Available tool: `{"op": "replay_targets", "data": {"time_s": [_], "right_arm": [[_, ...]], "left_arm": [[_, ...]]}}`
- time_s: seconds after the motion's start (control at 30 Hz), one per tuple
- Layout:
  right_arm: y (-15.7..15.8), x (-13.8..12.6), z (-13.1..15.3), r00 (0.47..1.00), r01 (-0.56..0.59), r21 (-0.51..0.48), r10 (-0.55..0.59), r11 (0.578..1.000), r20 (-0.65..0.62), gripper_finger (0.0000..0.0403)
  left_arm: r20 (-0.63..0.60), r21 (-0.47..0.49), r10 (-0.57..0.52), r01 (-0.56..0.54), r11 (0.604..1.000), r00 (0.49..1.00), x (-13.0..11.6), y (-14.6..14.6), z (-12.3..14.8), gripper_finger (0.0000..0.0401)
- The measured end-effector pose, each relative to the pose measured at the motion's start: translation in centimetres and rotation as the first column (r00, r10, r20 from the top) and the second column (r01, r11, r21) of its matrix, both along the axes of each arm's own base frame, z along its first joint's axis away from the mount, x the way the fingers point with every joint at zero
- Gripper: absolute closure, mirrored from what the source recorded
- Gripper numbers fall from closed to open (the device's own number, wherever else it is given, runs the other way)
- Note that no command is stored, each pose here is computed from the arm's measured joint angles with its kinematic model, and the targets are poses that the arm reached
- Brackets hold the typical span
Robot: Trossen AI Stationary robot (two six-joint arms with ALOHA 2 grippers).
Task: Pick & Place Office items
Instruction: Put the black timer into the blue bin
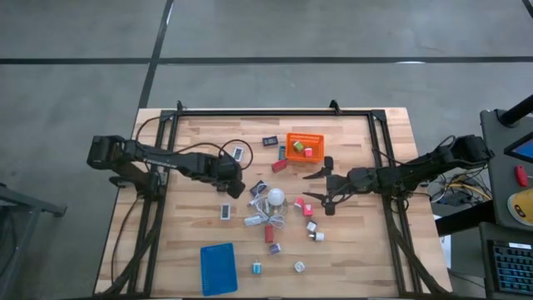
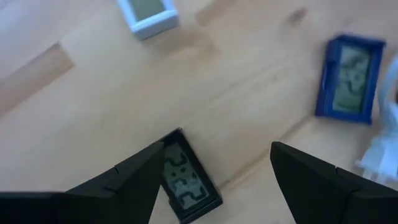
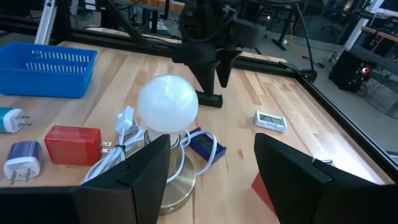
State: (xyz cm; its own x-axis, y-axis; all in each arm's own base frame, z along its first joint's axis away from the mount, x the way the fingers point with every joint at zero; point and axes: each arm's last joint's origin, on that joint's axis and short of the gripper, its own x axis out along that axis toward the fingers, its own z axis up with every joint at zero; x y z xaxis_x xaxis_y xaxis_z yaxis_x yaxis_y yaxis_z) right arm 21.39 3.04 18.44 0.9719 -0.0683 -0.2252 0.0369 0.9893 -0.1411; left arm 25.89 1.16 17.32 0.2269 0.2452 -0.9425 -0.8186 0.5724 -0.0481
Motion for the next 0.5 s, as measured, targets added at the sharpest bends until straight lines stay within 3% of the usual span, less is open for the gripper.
{"op": "replay_targets", "data": {"time_s": [0.07,0.33,0.5], "right_arm": [[0.0,0.0,0.0,1.0,0.0,0.0,0.0,1.0,0.0,0.0175],[0.0,0.0,0.0,1.0,0.0,0.004,0.0,1.0,0.0,0.0174],[0.0,0.0,0.0,1.0,-0.001,0.004,0.001,1.0,0.001,0.0175]], "left_arm": [[0.003,-0.004,0.058,-0.058,0.998,0.998,-0.1,0.0,-0.1,0.0101],[-0.086,0.035,0.109,-0.107,0.994,0.99,-2.2,0.1,-2.3,0.01],[-0.113,-0.128,0.194,-0.208,0.97,0.975,-3.2,0.6,-3.6,0.0075]]}}
